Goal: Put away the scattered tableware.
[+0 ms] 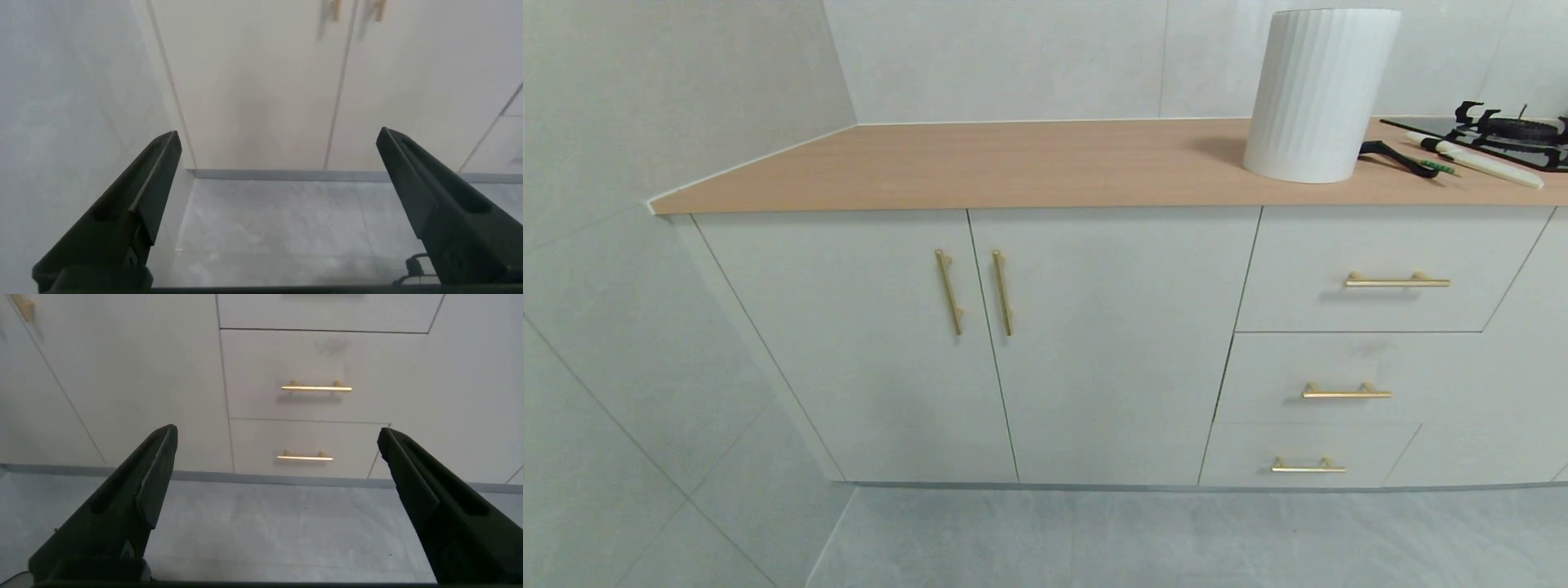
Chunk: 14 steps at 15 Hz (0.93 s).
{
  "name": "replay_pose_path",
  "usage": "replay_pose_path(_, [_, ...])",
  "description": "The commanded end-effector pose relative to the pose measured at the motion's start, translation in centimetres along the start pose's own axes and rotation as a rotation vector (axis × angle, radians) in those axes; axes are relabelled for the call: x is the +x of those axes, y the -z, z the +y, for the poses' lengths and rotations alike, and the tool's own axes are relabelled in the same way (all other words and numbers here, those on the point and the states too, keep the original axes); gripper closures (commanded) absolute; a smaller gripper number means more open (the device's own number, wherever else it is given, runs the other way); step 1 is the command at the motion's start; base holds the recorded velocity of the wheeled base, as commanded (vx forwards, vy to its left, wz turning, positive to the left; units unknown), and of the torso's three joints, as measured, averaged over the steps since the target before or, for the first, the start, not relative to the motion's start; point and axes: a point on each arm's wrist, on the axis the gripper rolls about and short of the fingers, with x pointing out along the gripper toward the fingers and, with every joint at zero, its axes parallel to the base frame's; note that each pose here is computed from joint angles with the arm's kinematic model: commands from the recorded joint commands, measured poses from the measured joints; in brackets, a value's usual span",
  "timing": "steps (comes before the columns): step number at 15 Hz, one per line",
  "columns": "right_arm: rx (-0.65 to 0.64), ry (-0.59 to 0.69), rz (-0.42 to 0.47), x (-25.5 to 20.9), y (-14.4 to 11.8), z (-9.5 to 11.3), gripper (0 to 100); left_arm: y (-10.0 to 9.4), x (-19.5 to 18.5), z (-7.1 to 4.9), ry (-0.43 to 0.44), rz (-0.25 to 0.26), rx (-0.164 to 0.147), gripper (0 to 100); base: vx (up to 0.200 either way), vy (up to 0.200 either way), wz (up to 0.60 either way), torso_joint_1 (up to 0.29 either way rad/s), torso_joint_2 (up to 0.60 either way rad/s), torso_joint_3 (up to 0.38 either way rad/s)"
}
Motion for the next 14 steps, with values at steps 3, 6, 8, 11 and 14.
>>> replay_pose_path(3, [-0.001,0.0,0.002,0.01,-0.03,0.0,0,0.0,0.0,0.0,0.0,0.0,0.0,0,0.0,-0.2,0.0,-0.001,0.0,0.007])
replay_pose_path(6, [-0.001,0.0,0.003,0.02,0.01,0.0,0,0.0,0.0,0.0,-0.001,0.0,-0.002,0,0.0,-0.2,0.0,-0.002,0.0,-0.002])
replay_pose_path(8, [-0.001,0.0,0.002,0.01,-0.03,0.0,0,0.0,0.0,0.0,-0.001,0.0,-0.009,0,0.0,-0.1,0.0,-0.001,0.0,-0.004])
replay_pose_path(11, [-0.001,0.0,0.003,0.02,0.01,0.0,0,0.0,0.0,0.0,0.0,0.0,-0.011,0,0.0,0.0,0.0,0.0,0.0,0.0])
replay_pose_path(14, [-0.001,0.0,0.002,0.01,-0.03,0.0,0,0.0,0.0,0.0,0.0,0.0,-0.014,0,0.0,0.0,0.0,0.0,0.0,0.0])
